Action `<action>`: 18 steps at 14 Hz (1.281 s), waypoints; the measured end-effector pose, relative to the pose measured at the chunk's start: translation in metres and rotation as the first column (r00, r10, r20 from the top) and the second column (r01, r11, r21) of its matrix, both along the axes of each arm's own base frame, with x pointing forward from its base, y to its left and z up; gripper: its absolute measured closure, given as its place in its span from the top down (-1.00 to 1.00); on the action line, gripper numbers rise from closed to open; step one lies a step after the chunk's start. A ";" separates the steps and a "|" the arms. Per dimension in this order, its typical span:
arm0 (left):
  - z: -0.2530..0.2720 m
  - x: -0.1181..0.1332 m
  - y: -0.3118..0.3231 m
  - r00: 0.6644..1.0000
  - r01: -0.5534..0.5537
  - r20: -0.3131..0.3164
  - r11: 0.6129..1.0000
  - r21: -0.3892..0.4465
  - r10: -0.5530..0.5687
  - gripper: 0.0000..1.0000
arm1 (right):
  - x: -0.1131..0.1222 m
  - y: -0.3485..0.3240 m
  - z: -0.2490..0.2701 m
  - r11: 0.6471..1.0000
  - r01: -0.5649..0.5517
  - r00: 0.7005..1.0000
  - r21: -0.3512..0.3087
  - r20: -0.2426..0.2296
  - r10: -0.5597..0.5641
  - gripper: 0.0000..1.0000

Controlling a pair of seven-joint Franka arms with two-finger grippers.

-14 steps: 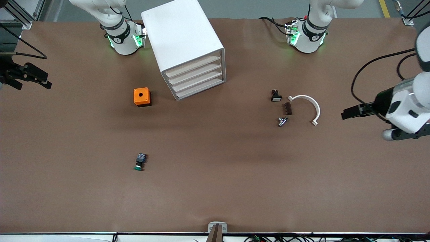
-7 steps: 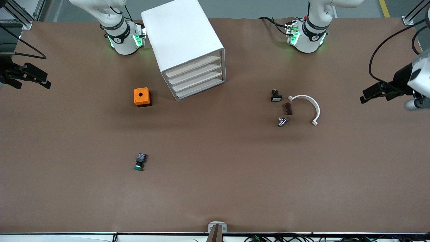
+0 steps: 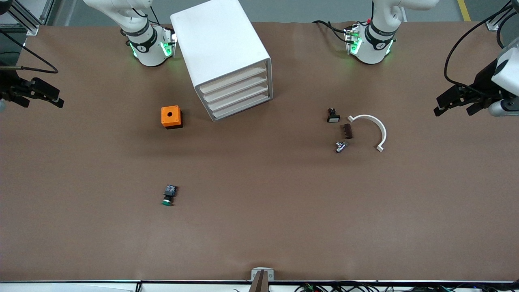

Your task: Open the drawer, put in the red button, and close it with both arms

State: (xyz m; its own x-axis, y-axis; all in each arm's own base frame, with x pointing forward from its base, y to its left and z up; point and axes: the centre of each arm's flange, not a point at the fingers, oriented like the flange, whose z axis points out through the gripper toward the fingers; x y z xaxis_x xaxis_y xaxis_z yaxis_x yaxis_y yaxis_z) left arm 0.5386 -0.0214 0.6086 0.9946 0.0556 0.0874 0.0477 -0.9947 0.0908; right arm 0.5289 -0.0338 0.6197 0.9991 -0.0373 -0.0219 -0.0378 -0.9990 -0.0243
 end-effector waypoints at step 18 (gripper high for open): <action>0.007 0.045 -0.028 0.998 0.025 -0.051 0.998 0.055 -0.022 1.00 | -0.005 0.000 0.002 0.999 0.035 0.999 0.005 -0.016 -0.035 1.00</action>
